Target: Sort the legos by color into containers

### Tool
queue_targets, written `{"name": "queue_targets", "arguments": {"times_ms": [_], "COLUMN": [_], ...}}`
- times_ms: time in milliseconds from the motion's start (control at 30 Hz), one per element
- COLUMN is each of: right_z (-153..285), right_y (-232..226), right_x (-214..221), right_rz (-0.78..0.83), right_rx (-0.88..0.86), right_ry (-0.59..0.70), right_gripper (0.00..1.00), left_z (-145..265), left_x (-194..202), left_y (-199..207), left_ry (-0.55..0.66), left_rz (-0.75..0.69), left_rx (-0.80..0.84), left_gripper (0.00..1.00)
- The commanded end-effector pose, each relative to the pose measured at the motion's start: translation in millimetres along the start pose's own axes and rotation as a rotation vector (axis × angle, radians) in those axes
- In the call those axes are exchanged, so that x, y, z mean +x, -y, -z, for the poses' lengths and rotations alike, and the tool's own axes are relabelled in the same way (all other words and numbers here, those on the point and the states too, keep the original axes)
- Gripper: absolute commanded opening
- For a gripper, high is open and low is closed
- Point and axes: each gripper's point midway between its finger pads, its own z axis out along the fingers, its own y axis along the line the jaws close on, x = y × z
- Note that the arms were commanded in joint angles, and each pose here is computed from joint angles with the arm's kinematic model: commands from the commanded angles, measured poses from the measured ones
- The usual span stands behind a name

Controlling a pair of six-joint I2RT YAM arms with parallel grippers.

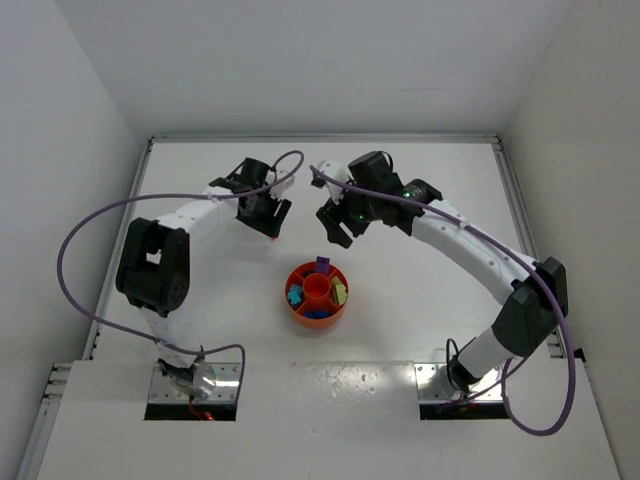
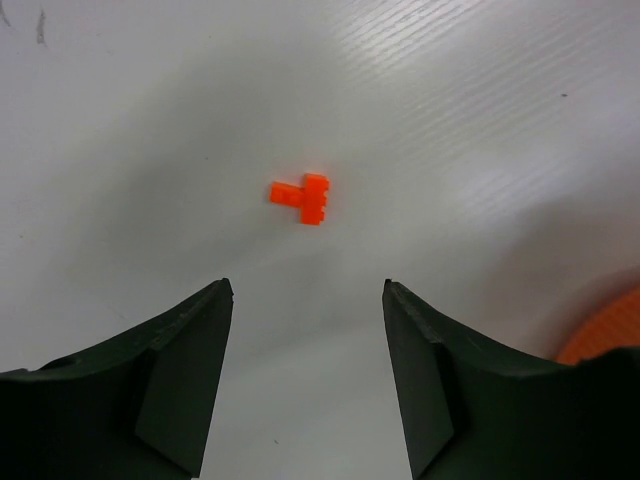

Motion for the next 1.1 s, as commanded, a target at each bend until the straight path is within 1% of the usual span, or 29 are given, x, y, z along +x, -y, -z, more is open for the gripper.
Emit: {"name": "queue_targets", "arguments": {"times_ms": [0,133,200,267,333,400,467,633,733,1033,1067], "right_z": [14.9,15.5,16.2,13.0,13.6,13.5,13.3,13.6,10.4,5.7,5.7], "right_y": [14.4,14.4,18.0,16.8,18.2,16.2,14.1,17.9,16.6,17.8,17.8], "right_x": [-15.2,-15.3,-14.4,-12.8,-12.5,-13.1,-13.7,-18.2,-16.7,-16.3,-16.3], "right_rz": [-0.024,-0.040,-0.046,-0.048,-0.063,-0.063,-0.062,-0.066,-0.068,-0.071,-0.071], "right_rx": [0.058,0.044,0.050,0.039,0.035,0.023,0.011,0.011,0.000,-0.003,-0.003], "right_ry": [0.074,0.080,0.080,0.074,0.076,0.079,0.083,0.092,0.086,0.077,0.077], "right_gripper": [0.70,0.70,0.70,0.70,0.70,0.70,0.70,0.70,0.70,0.70,0.70], "left_z": [-1.7,-11.2,-20.1,-21.1,-27.9,-31.4,-36.8,-45.6,-51.1,-62.2,-61.7], "left_x": [-6.8,-7.3,-1.6,-2.5,2.7,-2.6,2.5,5.4,5.8,15.1,9.8], "left_y": [-12.3,-10.1,-5.3,1.2,1.7,0.8,0.7,-9.3,-7.3,-18.2,-15.2], "left_ry": [-0.023,-0.046,-0.070,-0.065,-0.085,-0.081,-0.106,-0.125,-0.131,-0.155,-0.139], "left_rz": [-0.026,-0.048,-0.063,-0.091,-0.112,-0.113,-0.111,-0.111,-0.131,-0.109,-0.119], "left_rx": [-0.098,-0.125,-0.107,-0.062,-0.049,-0.050,-0.045,-0.050,-0.028,0.021,0.043], "left_gripper": [0.67,0.67,0.67,0.67,0.69,0.69,0.69,0.69,0.69,0.69,0.69]}}
